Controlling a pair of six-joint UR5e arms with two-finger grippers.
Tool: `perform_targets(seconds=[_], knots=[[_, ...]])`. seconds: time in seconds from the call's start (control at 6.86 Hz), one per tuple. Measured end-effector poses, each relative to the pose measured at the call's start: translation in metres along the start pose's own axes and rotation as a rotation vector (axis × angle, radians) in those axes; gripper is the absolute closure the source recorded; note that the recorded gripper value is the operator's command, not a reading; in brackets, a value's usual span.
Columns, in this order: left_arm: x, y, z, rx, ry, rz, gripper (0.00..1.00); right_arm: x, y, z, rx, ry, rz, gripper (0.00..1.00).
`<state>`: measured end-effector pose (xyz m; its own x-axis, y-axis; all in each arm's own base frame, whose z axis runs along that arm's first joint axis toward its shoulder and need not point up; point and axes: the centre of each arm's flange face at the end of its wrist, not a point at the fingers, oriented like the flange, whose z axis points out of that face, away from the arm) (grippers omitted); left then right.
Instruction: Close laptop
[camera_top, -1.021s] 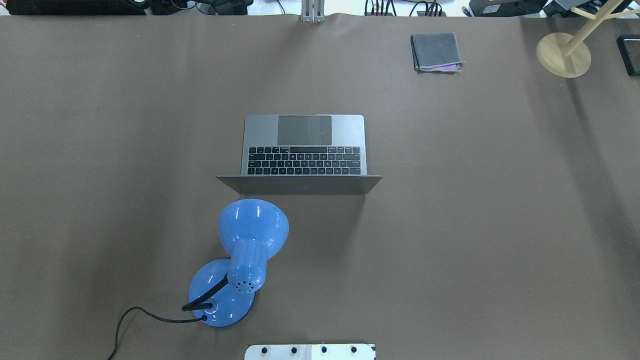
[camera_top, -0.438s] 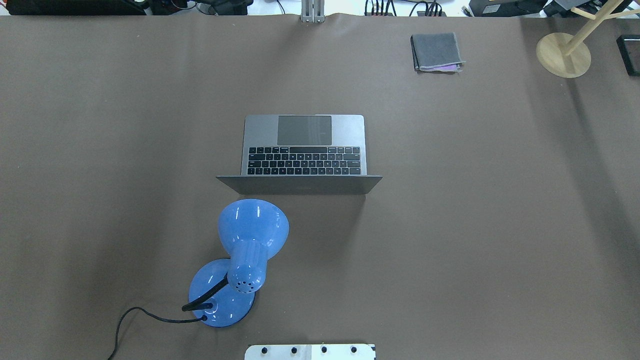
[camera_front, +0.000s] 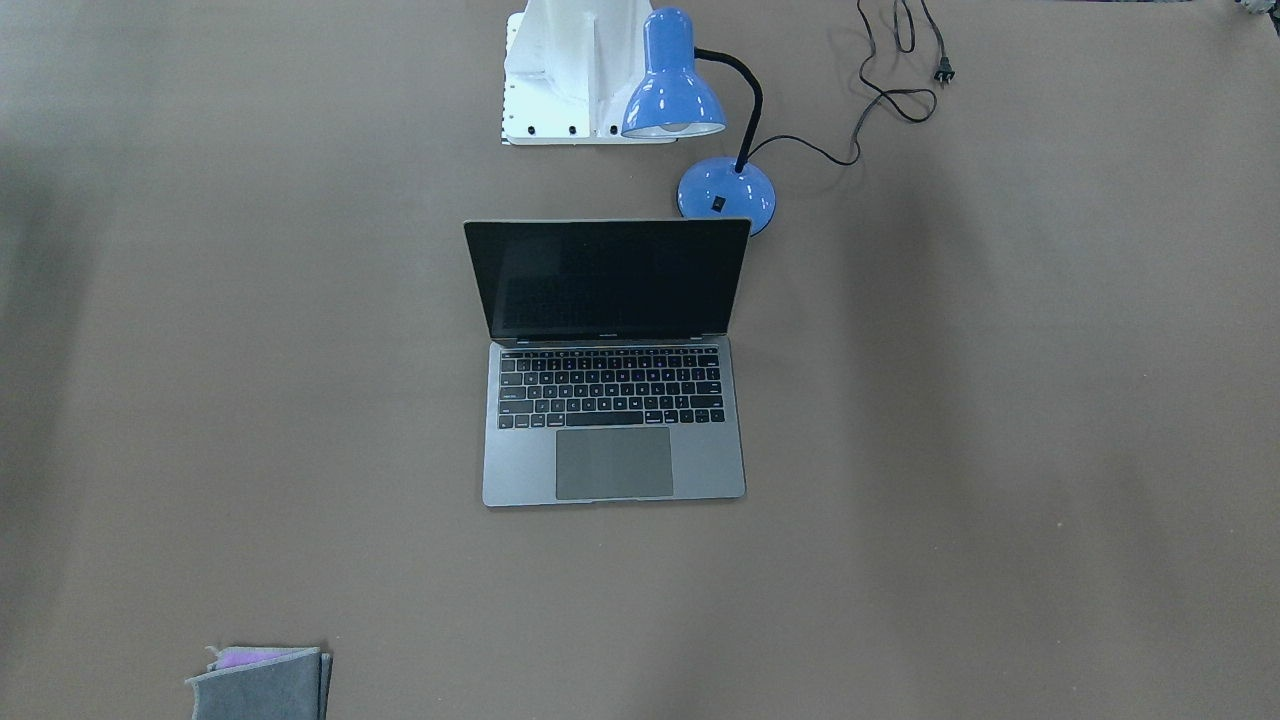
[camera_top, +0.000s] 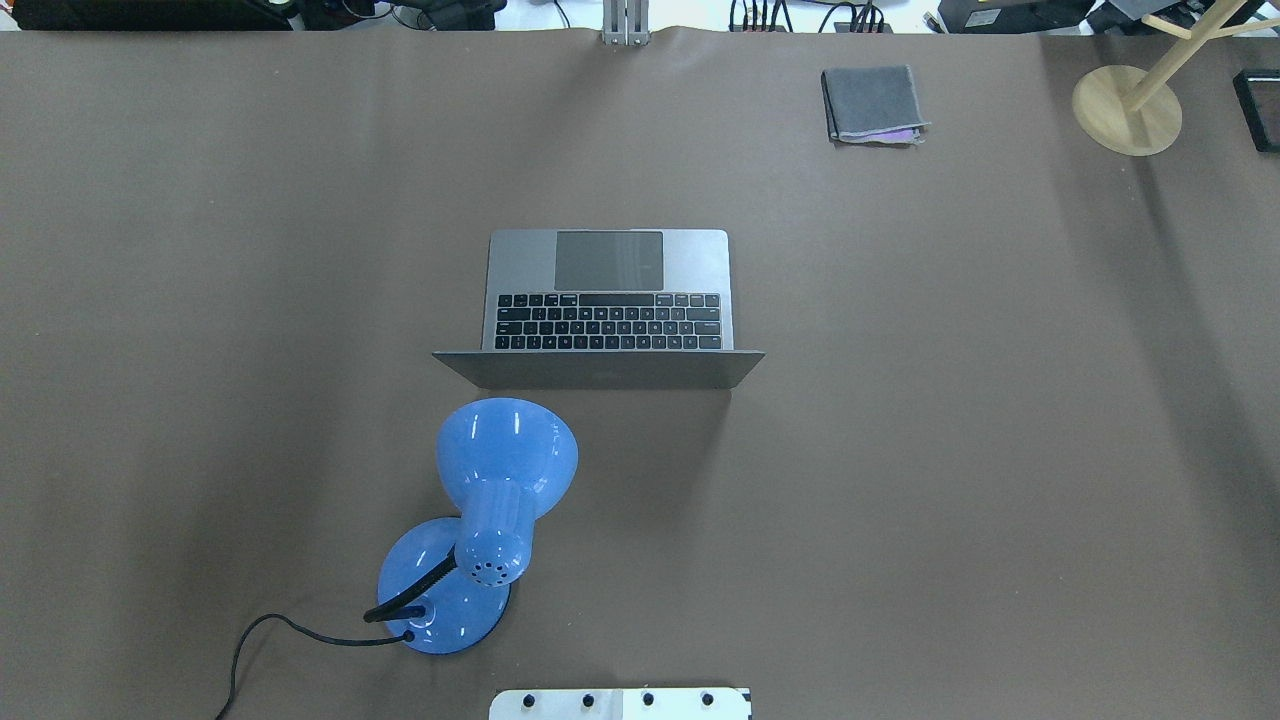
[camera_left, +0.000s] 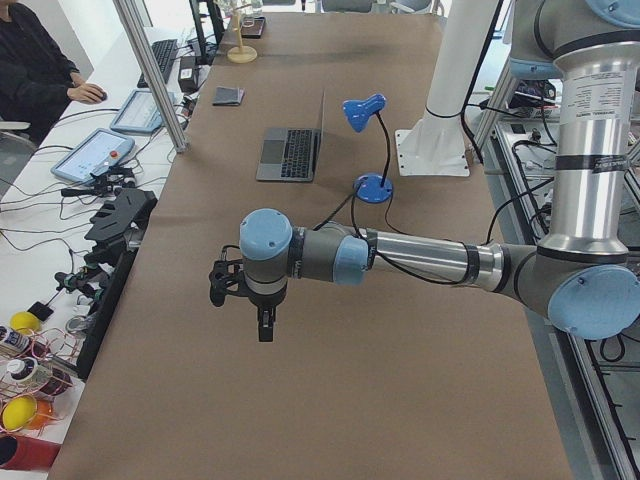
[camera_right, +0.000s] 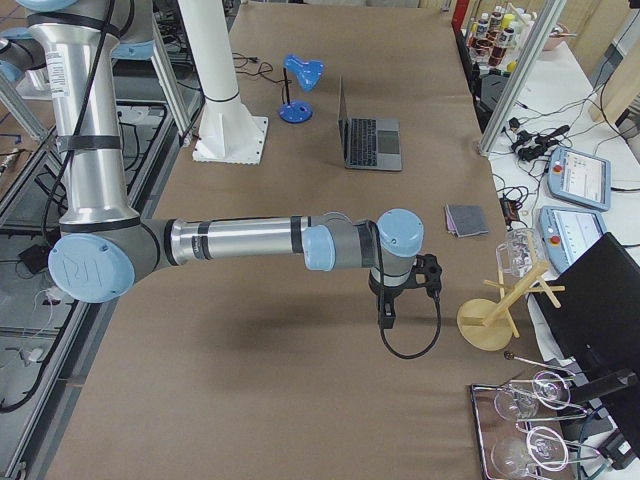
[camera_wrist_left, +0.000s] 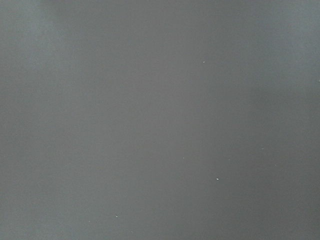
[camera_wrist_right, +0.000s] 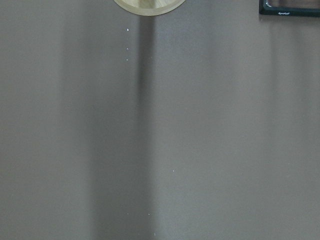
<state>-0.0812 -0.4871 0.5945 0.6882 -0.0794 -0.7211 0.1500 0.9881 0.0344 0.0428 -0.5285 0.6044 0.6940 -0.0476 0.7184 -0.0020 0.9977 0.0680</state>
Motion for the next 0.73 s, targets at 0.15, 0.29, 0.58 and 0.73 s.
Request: perform_targets(seconds=[0.15, 0.29, 0.58, 0.73], knots=[[0.0001, -0.0001, -0.0001, 0.000, 0.000, -0.001, 0.02, -0.0002, -0.0002, -0.0005, 0.001, 0.000, 0.000, 0.00], [0.0003, -0.0001, -0.0003, 0.001, 0.000, -0.002, 0.02, -0.0003, -0.0002, -0.0007, 0.001, 0.000, 0.000, 0.00], [0.0013, -0.0006, -0.0012, 0.003, 0.000, -0.001, 0.02, -0.0011, -0.0003, -0.0012, 0.002, -0.001, -0.002, 0.00], [0.0020, -0.0012, -0.0018, 0.004, 0.001, 0.000, 0.02, -0.0018, -0.0004, -0.0012, 0.002, -0.003, -0.002, 0.00]])
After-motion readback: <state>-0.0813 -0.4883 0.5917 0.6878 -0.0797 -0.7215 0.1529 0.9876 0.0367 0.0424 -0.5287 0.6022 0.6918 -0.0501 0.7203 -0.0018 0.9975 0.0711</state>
